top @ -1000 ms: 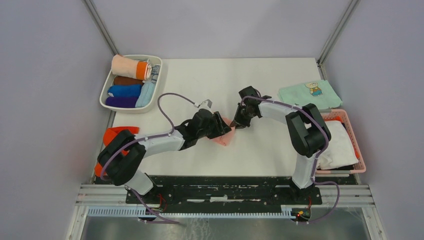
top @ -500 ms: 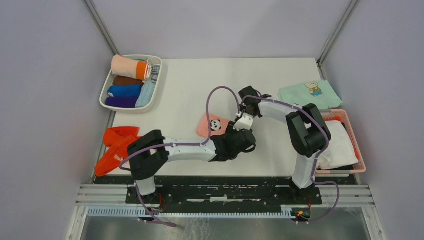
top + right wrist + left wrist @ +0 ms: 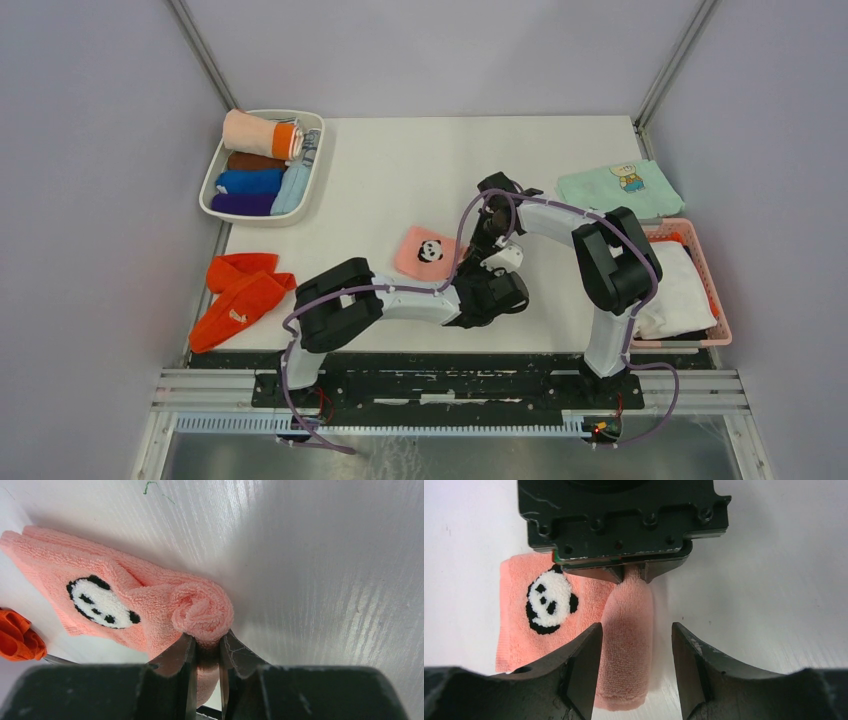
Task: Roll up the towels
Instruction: Roll the towel at the center of the board.
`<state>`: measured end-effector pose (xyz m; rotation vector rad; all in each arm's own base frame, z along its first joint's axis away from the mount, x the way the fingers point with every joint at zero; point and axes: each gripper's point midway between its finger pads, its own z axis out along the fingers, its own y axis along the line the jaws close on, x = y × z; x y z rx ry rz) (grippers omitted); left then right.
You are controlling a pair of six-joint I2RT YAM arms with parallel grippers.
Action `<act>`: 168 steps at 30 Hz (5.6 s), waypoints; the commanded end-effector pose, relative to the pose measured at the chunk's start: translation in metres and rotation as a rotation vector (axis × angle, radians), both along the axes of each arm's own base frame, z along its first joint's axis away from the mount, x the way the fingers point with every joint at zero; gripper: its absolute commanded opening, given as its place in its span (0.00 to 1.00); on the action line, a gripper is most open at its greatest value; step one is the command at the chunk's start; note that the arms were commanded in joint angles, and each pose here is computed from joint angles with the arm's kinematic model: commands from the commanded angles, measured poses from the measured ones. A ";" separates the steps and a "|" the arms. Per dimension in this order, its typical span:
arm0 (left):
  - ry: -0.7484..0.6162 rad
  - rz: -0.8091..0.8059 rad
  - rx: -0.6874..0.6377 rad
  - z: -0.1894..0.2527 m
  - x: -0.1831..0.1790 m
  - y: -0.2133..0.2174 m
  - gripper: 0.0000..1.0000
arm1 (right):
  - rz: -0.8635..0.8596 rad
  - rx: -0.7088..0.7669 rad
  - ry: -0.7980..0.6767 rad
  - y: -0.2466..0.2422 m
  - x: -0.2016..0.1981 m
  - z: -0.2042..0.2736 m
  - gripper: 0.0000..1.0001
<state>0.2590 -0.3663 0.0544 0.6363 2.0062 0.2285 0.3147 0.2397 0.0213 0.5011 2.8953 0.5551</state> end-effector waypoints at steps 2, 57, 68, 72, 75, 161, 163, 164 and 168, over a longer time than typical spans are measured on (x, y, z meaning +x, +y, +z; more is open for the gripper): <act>-0.047 0.019 0.073 0.006 0.007 -0.001 0.60 | -0.007 -0.009 -0.012 0.001 0.003 0.008 0.06; 0.709 0.210 -1.120 -0.033 0.008 0.077 0.03 | 0.097 0.535 -0.227 0.059 0.028 0.035 0.65; 0.791 0.249 -1.222 -0.042 0.009 0.078 0.03 | 0.099 0.519 -0.147 0.064 0.015 -0.013 0.51; 0.777 0.264 -1.195 -0.043 0.009 0.082 0.12 | 0.089 0.411 -0.143 0.049 0.014 -0.018 0.37; 0.733 0.272 -1.115 -0.038 0.012 0.086 0.28 | 0.074 0.286 -0.140 0.032 0.012 -0.016 0.31; 0.960 0.179 -1.219 -0.050 0.025 0.061 0.12 | -0.103 0.542 -0.286 0.037 0.039 0.007 0.71; 0.964 0.180 -1.221 -0.051 0.024 0.062 0.12 | -0.099 0.522 -0.273 0.036 0.037 -0.004 0.66; 0.967 0.182 -1.221 -0.052 0.024 0.063 0.12 | -0.097 0.512 -0.266 0.035 0.036 -0.010 0.64; 0.973 0.188 -1.215 -0.053 0.021 0.065 0.13 | -0.086 0.464 -0.249 0.029 0.032 -0.023 0.50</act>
